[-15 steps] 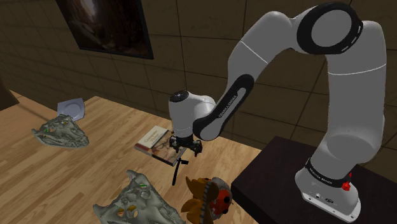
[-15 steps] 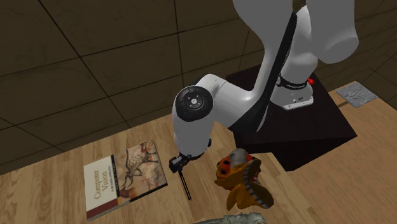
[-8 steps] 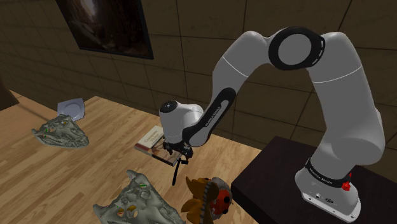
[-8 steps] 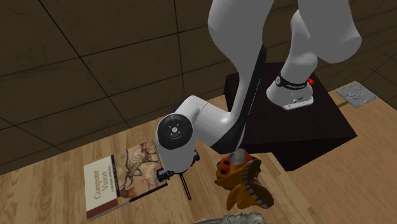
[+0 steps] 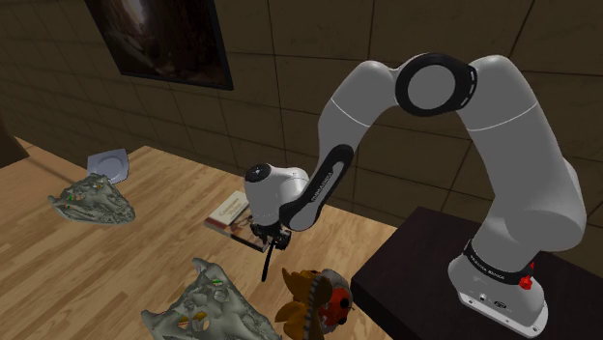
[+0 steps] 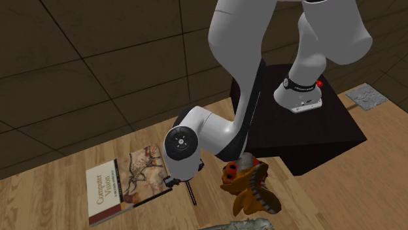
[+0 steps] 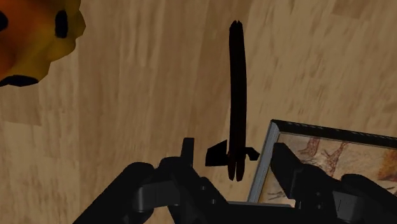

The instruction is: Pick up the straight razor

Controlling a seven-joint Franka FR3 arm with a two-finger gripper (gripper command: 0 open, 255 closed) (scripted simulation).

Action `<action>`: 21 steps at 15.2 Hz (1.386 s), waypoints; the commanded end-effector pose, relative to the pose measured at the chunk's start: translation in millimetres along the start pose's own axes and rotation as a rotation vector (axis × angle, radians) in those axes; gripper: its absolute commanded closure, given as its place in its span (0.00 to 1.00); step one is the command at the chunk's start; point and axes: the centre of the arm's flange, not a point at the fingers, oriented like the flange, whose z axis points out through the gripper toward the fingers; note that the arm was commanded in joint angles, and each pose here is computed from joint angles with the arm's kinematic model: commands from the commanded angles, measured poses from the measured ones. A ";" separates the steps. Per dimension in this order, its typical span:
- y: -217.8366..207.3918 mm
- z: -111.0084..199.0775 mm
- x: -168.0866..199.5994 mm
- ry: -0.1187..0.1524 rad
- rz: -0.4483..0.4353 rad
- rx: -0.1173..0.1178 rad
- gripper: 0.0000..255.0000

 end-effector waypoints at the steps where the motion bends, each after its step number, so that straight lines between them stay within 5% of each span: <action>1: -0.1 0.9 -0.4 0.000 0.000 0.000 1.00; 9: 0.0 0.5 -0.2 0.000 0.000 0.000 1.00; 21: -2.9 -62.6 4.1 0.000 0.000 0.000 1.00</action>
